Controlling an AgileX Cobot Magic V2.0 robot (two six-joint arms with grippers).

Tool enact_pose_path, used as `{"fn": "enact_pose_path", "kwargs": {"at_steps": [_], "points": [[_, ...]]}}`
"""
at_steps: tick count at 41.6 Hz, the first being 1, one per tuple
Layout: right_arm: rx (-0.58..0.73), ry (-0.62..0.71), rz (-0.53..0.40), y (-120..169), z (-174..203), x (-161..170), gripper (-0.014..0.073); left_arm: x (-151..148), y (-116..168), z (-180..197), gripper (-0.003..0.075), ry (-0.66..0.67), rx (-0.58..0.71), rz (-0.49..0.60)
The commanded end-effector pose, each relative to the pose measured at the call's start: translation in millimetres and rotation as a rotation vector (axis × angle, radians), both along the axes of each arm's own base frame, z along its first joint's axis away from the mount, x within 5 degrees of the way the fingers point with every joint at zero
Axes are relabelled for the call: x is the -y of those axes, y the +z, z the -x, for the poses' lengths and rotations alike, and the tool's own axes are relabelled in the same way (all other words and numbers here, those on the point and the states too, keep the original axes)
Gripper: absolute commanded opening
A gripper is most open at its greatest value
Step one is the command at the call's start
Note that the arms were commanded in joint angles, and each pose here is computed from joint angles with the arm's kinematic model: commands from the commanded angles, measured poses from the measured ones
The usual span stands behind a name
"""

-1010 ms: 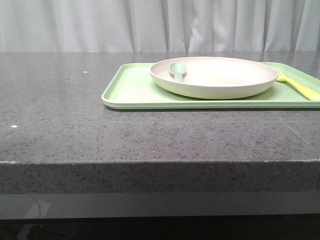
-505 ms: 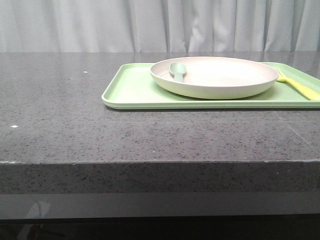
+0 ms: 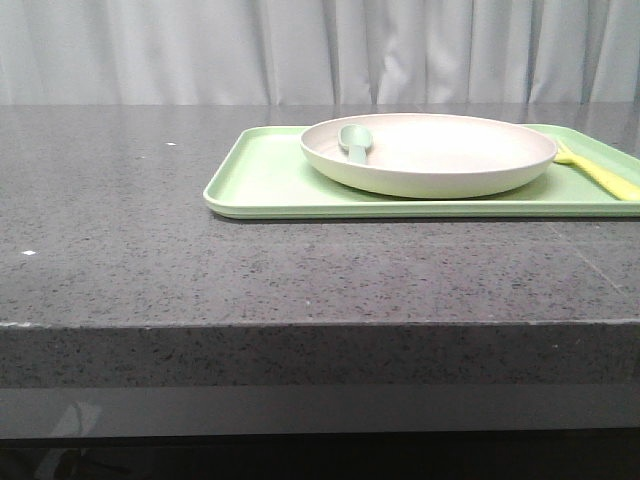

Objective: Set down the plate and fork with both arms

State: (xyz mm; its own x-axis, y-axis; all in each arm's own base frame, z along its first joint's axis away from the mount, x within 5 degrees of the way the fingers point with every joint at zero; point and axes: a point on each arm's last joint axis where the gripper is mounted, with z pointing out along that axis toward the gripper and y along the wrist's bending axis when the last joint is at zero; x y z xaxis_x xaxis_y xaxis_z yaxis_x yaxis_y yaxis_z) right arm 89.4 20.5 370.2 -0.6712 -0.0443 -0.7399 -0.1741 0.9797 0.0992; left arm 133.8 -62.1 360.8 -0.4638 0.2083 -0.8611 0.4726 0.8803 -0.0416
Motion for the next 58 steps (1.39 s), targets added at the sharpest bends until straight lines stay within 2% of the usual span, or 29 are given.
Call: {"fn": "enact_pose_path", "kwargs": {"at_steps": [1,9,14,19,23,27,34,42,51,58], "points": [[0.063,-0.010,-0.006,9,-2,1,-0.0067,0,16,-2,-0.0020,0.024,0.083,0.067],[0.063,-0.010,-0.006,9,-2,1,-0.0067,0,16,-2,-0.0020,0.022,0.086,0.072],[0.062,-0.010,-0.006,9,-2,1,-0.0067,-5,12,11,-0.0020,0.036,0.134,0.092],[0.062,-0.010,-0.006,9,-2,1,-0.0067,-24,4,31,-0.0020,0.122,0.272,0.079],[0.062,-0.009,-0.007,9,-2,0,-0.0067,-38,-13,47,-0.0020,0.213,0.379,0.066],[0.062,-0.009,-0.007,9,-2,0,-0.0067,-45,-37,60,-0.0020,0.273,0.414,0.066],[0.062,-0.009,-0.007,9,-2,0,-0.0067,-52,-82,74,-0.0020,0.344,0.472,0.061],[0.062,-0.009,-0.007,9,-2,0,-0.0067,-57,-118,81,-0.0020,0.401,0.604,0.091],[0.061,-0.009,-0.007,9,-2,0,-0.0067,-59,-140,82,-0.0020,0.432,0.642,0.113],[0.060,-0.009,-0.006,9,-2,0,-0.0067,-59,-144,81,-0.0020,0.431,0.633,0.111]]}}
